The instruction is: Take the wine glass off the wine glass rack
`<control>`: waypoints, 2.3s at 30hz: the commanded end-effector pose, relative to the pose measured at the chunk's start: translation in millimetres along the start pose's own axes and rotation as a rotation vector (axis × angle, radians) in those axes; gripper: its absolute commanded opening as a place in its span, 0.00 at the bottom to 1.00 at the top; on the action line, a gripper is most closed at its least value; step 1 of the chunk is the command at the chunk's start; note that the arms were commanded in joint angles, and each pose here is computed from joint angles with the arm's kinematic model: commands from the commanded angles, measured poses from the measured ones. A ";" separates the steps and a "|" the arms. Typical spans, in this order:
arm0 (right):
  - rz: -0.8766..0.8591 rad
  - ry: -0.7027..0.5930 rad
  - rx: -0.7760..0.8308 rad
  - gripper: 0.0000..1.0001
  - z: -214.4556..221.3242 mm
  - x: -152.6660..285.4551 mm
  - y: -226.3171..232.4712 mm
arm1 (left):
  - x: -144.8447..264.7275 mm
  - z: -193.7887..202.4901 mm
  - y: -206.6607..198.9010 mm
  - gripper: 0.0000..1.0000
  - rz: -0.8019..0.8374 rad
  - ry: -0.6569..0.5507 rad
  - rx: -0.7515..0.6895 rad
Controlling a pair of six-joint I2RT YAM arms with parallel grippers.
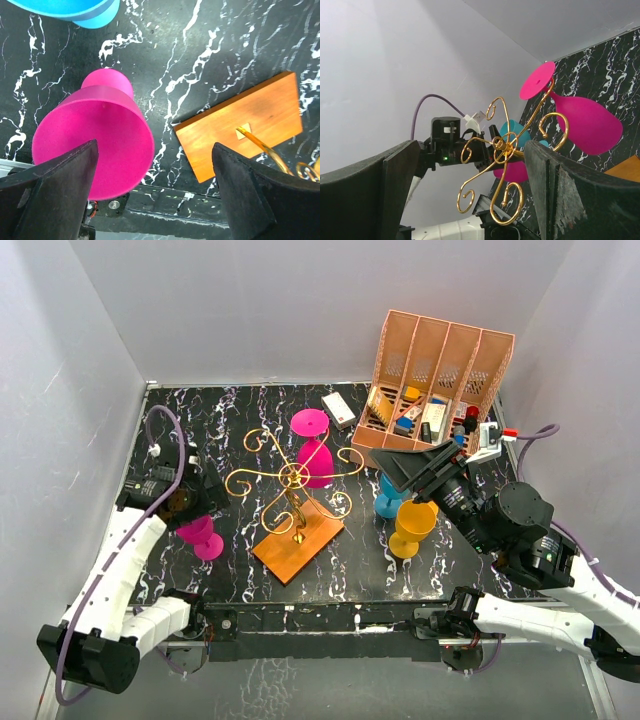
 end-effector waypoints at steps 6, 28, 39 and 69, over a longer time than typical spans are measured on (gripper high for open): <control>-0.038 -0.028 -0.017 0.94 -9.9 3.9 11.2 | 80.3 -22.3 -15.2 0.97 0.231 -0.128 0.009; 0.014 -0.004 0.042 0.94 -2.7 -4.5 4.8 | 165.9 -39.8 -9.9 0.97 0.358 -0.387 0.092; 0.106 0.065 0.160 0.93 5.9 -33.2 15.5 | 202.6 -39.4 -3.8 0.97 0.440 -0.531 0.063; 0.131 0.532 0.201 0.78 -3.9 -160.7 -51.6 | 240.6 -30.7 -14.5 0.97 0.693 -0.649 -0.020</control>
Point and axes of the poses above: each gripper's point midway between its finger pads, its own x axis back along the fingers, its own y axis along the line the jaws close on, z = x × y, the point moved 7 cm from there along x, back along the fingers, and after that the axes turned 5 degrees about -x, right-handed, at the moved point
